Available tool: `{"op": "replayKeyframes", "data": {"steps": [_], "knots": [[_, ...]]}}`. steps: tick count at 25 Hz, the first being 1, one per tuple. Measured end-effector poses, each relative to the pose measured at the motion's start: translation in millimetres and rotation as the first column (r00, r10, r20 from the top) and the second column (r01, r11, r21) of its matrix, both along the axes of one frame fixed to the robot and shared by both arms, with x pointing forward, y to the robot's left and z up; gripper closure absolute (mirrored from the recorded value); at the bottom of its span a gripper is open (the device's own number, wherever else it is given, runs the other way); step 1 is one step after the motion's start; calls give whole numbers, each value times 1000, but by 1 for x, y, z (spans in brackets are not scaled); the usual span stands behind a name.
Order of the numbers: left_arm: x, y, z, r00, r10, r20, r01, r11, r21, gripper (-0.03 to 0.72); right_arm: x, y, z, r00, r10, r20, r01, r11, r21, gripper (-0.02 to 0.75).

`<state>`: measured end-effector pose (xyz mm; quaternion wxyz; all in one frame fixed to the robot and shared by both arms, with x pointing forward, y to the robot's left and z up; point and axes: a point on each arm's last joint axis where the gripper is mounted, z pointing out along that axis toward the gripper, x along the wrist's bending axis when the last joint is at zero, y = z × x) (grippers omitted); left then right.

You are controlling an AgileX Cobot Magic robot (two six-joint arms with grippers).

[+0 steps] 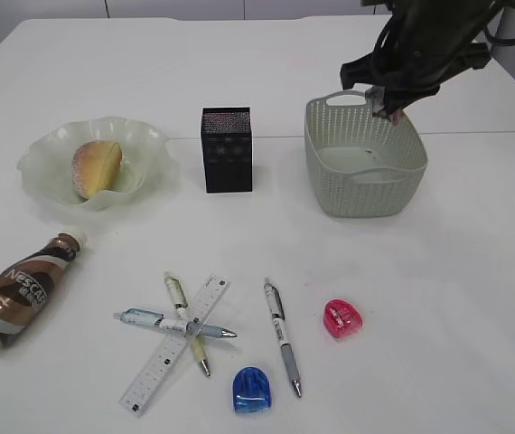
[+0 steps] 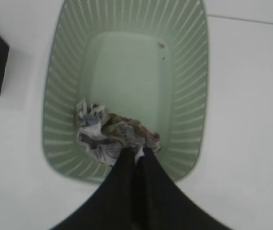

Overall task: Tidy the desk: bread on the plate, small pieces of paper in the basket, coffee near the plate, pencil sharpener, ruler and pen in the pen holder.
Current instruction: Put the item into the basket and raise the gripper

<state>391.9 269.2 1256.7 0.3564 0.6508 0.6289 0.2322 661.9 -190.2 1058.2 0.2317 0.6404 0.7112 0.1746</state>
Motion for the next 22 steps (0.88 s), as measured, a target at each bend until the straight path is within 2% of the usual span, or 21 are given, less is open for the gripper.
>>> {"op": "replayKeyframes", "data": {"steps": [5,10,12,14,15,17,19,22], "knots": [[1,0,-2,1000,0,-9,0,1000,2,213,21,-20,0,996,-67,55,65,998,25,750],[3,-1,-10,999,0,-35,0,1000,7,217,36,-16,-22,997,-74,31,73,997,41,721],[4,-1,-11,999,0,-41,0,1000,8,217,40,-13,-29,997,-78,17,77,995,58,634],[4,-1,-12,999,0,-43,0,1000,8,218,45,-11,-35,997,-80,10,79,994,70,507],[4,-1,-12,999,0,-43,0,1000,8,218,47,-10,-39,997,-80,7,79,994,72,419],[4,-1,-12,999,0,-43,0,1000,8,218,50,-9,-45,997,-81,-2,81,994,73,315],[4,-1,-12,999,0,-43,0,1000,8,218,53,-9,-48,996,-83,-10,84,994,73,256],[4,-1,-12,999,1,-42,-1,1000,10,218,54,-9,-46,996,-87,-14,88,993,74,236]]}}
